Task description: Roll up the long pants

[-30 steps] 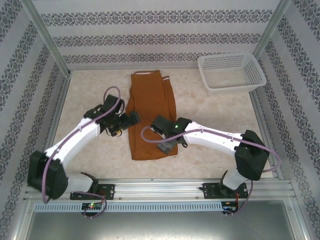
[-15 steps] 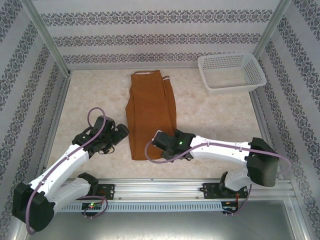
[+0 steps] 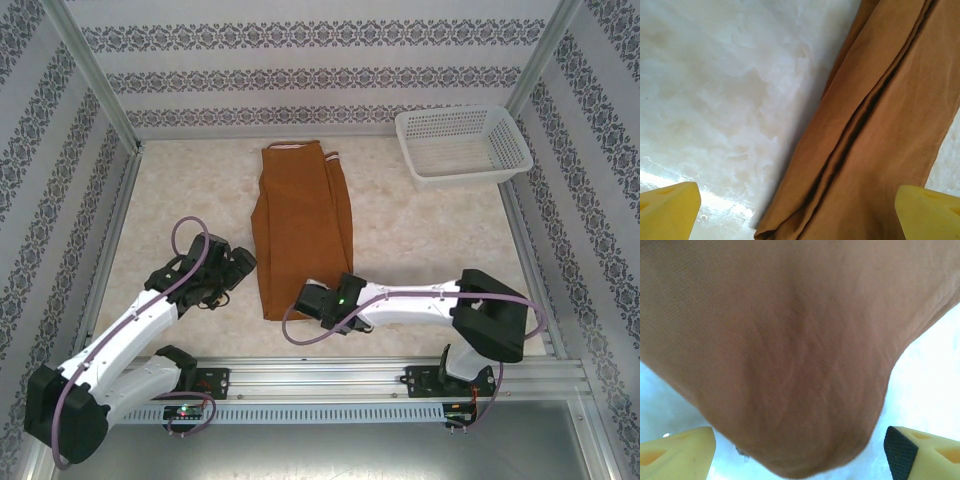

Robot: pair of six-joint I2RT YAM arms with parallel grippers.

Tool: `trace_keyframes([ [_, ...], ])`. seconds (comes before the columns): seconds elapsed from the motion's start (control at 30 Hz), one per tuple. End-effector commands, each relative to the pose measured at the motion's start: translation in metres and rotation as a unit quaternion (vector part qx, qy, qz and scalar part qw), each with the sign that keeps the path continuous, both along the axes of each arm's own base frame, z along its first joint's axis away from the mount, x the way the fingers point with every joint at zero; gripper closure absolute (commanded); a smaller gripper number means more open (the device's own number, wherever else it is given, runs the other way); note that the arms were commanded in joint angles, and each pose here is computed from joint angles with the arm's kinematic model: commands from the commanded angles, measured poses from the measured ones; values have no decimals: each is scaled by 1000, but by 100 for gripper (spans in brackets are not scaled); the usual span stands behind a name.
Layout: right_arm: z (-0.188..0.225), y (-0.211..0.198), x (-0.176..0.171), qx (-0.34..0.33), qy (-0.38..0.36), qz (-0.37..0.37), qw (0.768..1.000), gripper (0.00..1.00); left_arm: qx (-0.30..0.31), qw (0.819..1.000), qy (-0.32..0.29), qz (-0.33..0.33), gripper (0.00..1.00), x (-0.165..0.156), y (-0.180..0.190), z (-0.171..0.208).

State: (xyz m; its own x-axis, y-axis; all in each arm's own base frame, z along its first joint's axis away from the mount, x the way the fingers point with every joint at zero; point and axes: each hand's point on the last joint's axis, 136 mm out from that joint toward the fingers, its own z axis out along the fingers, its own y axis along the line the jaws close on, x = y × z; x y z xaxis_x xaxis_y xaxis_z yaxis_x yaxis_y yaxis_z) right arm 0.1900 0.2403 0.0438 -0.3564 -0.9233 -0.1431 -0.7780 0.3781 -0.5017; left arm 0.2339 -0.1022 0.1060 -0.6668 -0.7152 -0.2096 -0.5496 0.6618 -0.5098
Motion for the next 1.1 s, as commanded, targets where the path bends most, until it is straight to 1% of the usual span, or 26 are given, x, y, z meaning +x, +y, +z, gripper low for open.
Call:
trace_keyframes([
  [0.0,-8,9,8,-20,-9,19,1000,15,-8,1000,-18,2,0,10,-6,12],
  [0.1,-16,9,12,-39,-6,26,999,18,-3,1000,-21,5,0,11,-4,15],
  [0.13,-19,7,14,-43,-3,22,999,22,-3,1000,-22,6,0,12,-4,17],
  [0.17,-21,5,17,-48,2,17,999,30,-3,1000,-23,8,0,12,-3,17],
  [0.3,-20,6,17,-36,30,5,999,72,-5,1000,-24,8,0,14,-5,20],
  [0.33,-18,9,16,-27,37,6,999,100,-4,1000,-24,8,0,14,-5,20],
  [0.4,-11,14,14,-12,46,8,999,100,-4,1000,-24,9,0,14,-5,22],
  [0.63,28,38,2,60,133,2,989,100,-10,999,-33,17,0,18,-5,31],
  [0.77,46,50,6,102,170,-11,980,100,-16,999,-15,43,0,12,-1,31],
  [0.83,51,54,12,115,179,-15,977,100,-29,997,-4,66,0,7,1,28],
  [0.97,48,60,22,129,212,-31,968,100,-77,993,-20,91,0,7,-6,31],
  [1.07,41,65,29,140,237,-43,960,100,-87,991,-20,99,0,5,-8,38],
])
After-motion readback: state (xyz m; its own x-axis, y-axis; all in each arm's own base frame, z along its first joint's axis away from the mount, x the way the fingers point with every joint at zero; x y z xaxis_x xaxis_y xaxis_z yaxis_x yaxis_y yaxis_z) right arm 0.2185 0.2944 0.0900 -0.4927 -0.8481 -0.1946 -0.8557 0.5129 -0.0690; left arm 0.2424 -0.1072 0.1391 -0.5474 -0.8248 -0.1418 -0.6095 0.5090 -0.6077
